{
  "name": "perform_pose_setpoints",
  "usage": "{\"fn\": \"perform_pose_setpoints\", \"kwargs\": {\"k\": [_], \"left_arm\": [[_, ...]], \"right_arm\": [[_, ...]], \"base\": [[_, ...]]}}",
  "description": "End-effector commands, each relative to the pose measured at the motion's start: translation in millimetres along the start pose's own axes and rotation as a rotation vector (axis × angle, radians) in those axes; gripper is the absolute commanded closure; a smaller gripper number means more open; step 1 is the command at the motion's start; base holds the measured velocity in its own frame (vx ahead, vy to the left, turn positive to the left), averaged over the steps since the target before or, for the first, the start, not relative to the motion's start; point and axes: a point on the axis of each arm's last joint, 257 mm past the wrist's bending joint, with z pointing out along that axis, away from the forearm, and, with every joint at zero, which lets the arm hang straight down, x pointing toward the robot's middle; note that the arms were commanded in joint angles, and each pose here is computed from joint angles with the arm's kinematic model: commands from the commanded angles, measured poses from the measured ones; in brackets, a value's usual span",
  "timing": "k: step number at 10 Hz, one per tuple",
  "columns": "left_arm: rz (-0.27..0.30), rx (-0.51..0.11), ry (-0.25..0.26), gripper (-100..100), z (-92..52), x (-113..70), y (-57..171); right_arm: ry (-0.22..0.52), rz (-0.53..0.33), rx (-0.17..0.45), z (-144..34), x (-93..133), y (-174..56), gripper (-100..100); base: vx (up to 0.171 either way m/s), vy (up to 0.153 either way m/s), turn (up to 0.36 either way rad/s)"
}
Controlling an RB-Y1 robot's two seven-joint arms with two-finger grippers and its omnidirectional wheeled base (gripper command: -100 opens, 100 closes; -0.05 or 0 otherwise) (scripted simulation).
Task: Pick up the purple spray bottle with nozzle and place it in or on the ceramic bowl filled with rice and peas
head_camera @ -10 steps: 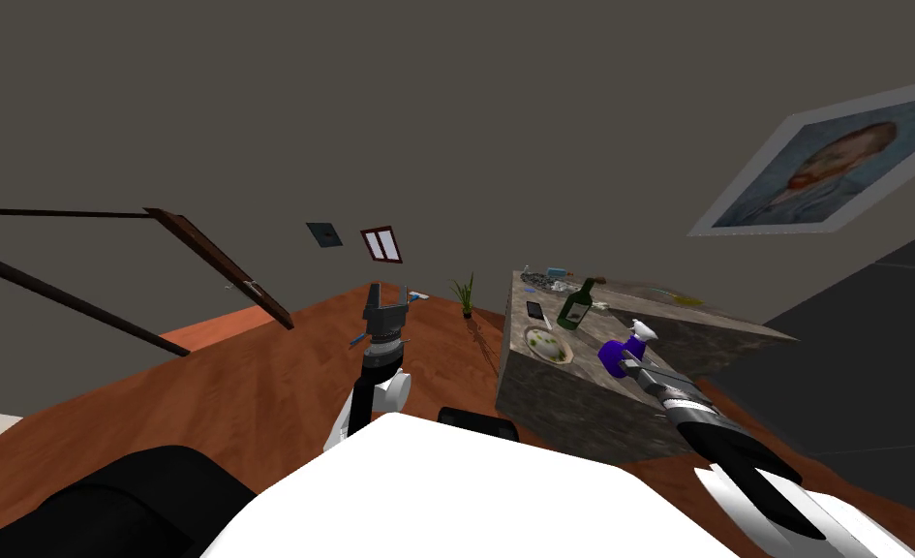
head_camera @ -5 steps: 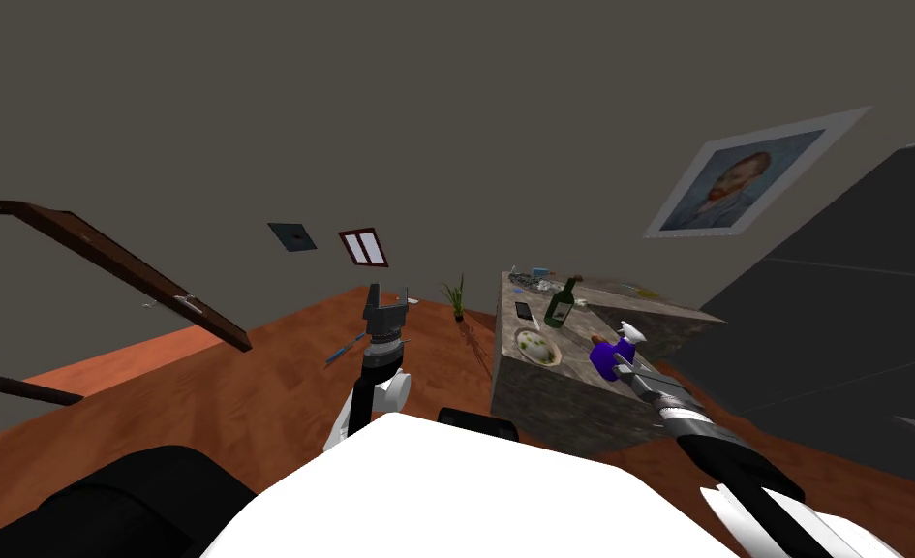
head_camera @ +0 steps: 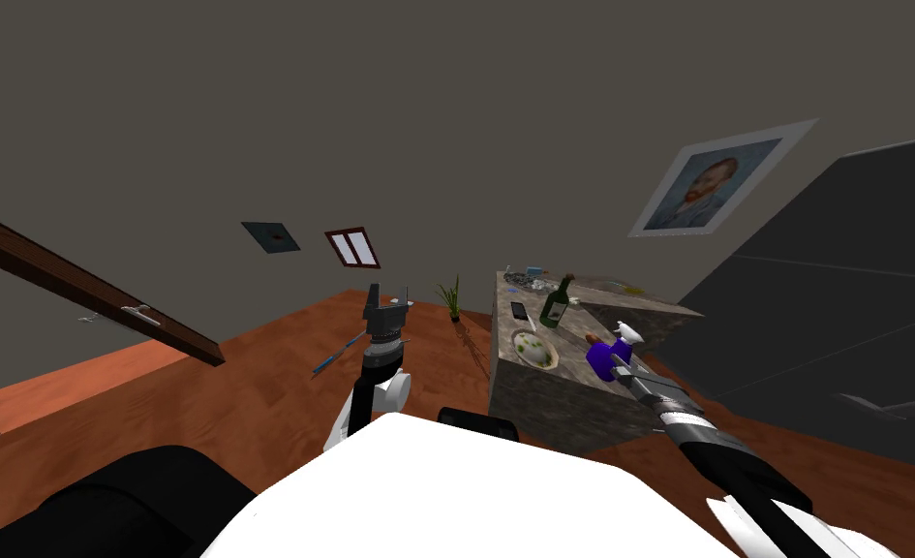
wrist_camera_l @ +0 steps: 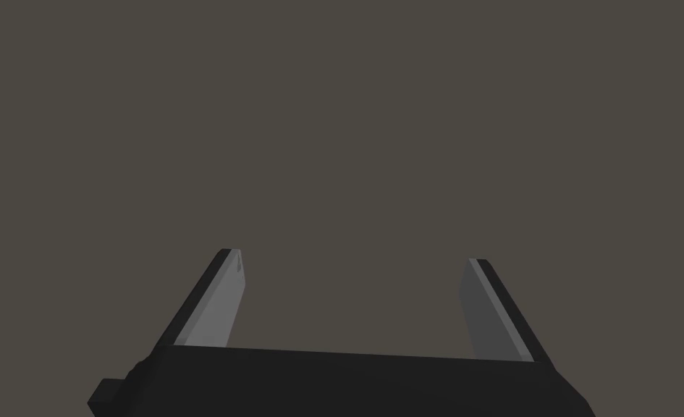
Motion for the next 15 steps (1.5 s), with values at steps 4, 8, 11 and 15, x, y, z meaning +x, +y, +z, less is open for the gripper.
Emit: {"fn": "perform_pose_setpoints", "kwargs": {"k": [4, 8, 11, 15], "left_arm": [[0.0, 0.0, 0.0, 0, 0.0, 0.0, 0], [0.0, 0.0, 0.0, 0, 0.0, 0.0, 0], [0.0, 0.0, 0.0, 0, 0.0, 0.0, 0], [0.0, 0.0, 0.0, 0, 0.0, 0.0, 0]], "right_arm": [[-0.016, 0.048, 0.02, -11.3, -24, -9, 100], [-0.033, 0.108, 0.028, -20.4, -47, -13, 100], [-0.046, 0.155, 0.027, -27.5, -65, -13, 100], [-0.053, 0.195, 0.019, -37.0, -88, -8, 100]], "base": [[-0.035, 0.065, -0.021], [-0.038, 0.064, -0.014], [-0.034, 0.074, -0.01], [-0.021, 0.069, -0.004]]}}
